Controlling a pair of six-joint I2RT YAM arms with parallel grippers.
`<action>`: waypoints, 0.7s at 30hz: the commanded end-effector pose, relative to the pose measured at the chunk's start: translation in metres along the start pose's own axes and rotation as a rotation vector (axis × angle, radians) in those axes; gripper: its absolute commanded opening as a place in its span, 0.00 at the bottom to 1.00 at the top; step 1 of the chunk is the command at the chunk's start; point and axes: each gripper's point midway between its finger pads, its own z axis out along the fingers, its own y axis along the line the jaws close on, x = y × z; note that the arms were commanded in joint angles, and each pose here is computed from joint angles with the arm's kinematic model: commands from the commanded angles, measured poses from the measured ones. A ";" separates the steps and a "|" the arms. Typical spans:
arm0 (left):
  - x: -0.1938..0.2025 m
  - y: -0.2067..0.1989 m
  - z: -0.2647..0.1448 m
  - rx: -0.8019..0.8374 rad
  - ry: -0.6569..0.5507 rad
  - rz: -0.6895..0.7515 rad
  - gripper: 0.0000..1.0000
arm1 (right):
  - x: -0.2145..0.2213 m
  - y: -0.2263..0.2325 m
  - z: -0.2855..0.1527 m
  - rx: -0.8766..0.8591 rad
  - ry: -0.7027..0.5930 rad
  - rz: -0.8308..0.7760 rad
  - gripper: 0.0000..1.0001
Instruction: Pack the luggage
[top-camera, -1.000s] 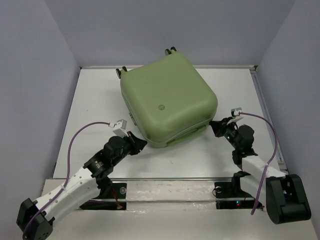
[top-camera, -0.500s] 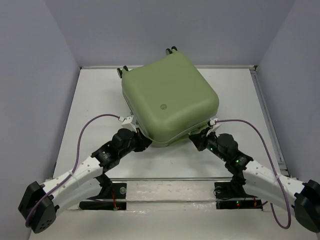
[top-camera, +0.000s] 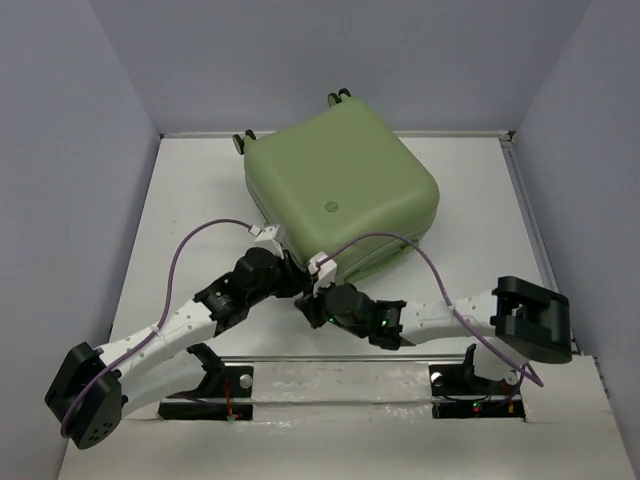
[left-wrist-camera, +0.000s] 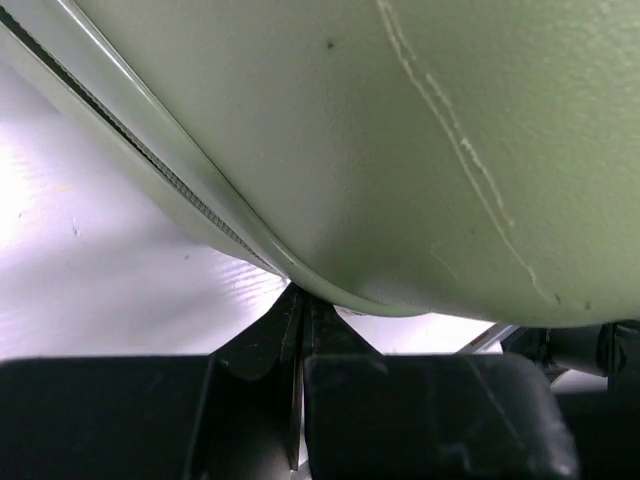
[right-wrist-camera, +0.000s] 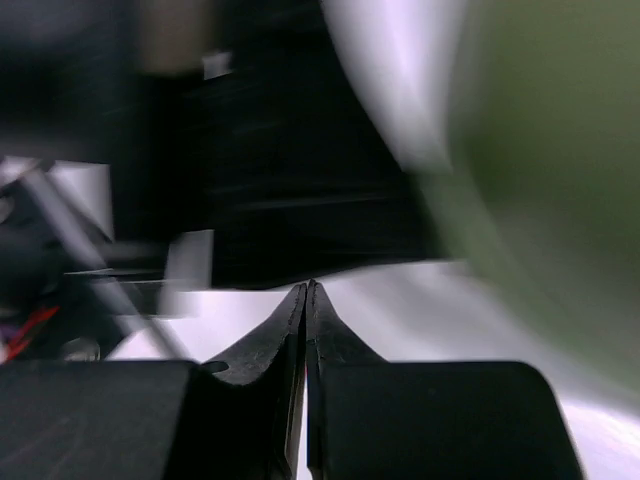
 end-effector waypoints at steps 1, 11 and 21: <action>-0.082 -0.061 -0.009 0.158 -0.266 0.032 0.10 | -0.020 0.121 0.000 -0.351 -0.132 0.081 0.07; -0.131 -0.056 -0.049 0.054 -0.363 0.100 0.47 | 0.011 0.040 -0.056 -0.147 -0.129 0.224 0.19; -0.248 -0.033 -0.056 -0.018 -0.490 0.023 0.98 | 0.007 -0.035 -0.109 0.109 -0.119 0.269 0.73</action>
